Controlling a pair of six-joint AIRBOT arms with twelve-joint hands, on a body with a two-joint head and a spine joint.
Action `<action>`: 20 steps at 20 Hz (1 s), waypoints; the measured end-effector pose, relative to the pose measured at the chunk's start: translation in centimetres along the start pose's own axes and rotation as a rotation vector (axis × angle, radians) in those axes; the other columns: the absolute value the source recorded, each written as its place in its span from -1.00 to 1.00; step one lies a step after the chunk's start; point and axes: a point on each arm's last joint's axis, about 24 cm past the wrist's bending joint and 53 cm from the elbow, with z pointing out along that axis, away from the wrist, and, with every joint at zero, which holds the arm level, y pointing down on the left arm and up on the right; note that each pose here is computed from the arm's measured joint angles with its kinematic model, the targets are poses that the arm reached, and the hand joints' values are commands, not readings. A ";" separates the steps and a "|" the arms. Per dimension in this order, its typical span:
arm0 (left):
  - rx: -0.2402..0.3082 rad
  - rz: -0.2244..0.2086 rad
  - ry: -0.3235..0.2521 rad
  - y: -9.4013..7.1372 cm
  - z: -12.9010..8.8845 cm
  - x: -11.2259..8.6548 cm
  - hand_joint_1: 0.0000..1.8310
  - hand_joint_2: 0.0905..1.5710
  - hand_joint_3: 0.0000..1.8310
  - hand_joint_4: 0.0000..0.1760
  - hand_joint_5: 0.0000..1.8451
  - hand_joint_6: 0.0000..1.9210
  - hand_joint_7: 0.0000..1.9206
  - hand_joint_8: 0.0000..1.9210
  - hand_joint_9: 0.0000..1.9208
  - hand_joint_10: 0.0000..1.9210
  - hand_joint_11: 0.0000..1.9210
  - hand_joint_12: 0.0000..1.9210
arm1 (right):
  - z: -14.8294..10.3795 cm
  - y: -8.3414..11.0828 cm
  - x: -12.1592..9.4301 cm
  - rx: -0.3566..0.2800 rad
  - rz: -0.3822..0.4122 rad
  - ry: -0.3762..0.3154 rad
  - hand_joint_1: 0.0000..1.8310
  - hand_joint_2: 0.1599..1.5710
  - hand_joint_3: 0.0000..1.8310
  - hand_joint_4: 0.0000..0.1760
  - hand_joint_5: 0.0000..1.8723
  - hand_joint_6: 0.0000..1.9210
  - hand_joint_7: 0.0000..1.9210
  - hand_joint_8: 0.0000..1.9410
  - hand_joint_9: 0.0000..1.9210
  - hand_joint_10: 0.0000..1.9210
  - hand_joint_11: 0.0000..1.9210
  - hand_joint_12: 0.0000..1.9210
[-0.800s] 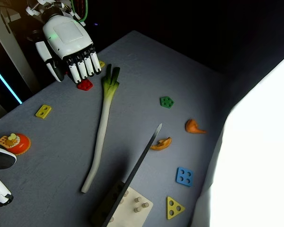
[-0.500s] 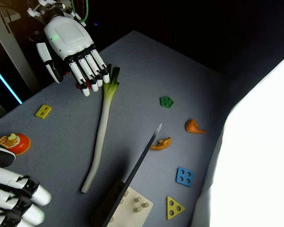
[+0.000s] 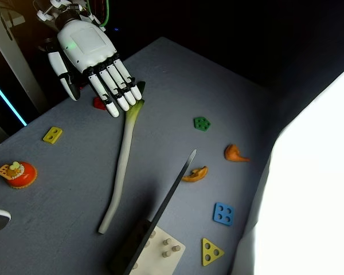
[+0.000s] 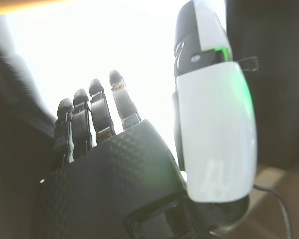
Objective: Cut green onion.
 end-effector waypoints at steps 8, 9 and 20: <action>-0.007 0.024 -0.006 0.4 0.3 -0.1 -0.51 0.52 -1.00 -0.31 -1.00 -1.00 -1.00 -1.00 -1.00 -1.00 -1.00 -1.00 | 3.2 -3.4 -2.3 0.027 0.104 -0.204 0.27 0.21 -1.00 -0.65 -1.00 -1.00 -1.00 -1.00 -1.00 -1.00 -1.00 -1.00; -0.008 0.027 -0.005 0.5 0.2 -0.1 -0.55 0.53 -1.00 -0.25 -1.00 -1.00 -1.00 -1.00 -1.00 -1.00 -1.00 -1.00 | 3.8 -3.9 -2.1 0.033 0.130 -0.199 0.26 0.21 -1.00 -0.59 -1.00 -1.00 -1.00 -1.00 -1.00 -1.00 -1.00 -1.00; -0.058 0.026 0.031 1.8 0.0 1.0 -0.48 0.54 -1.00 -0.31 -1.00 -1.00 -1.00 -1.00 -1.00 -1.00 -1.00 -1.00 | 9.2 -4.6 3.8 -0.042 0.170 -0.069 0.25 0.20 -1.00 -0.34 -1.00 -1.00 -1.00 -1.00 -1.00 -1.00 -1.00 -1.00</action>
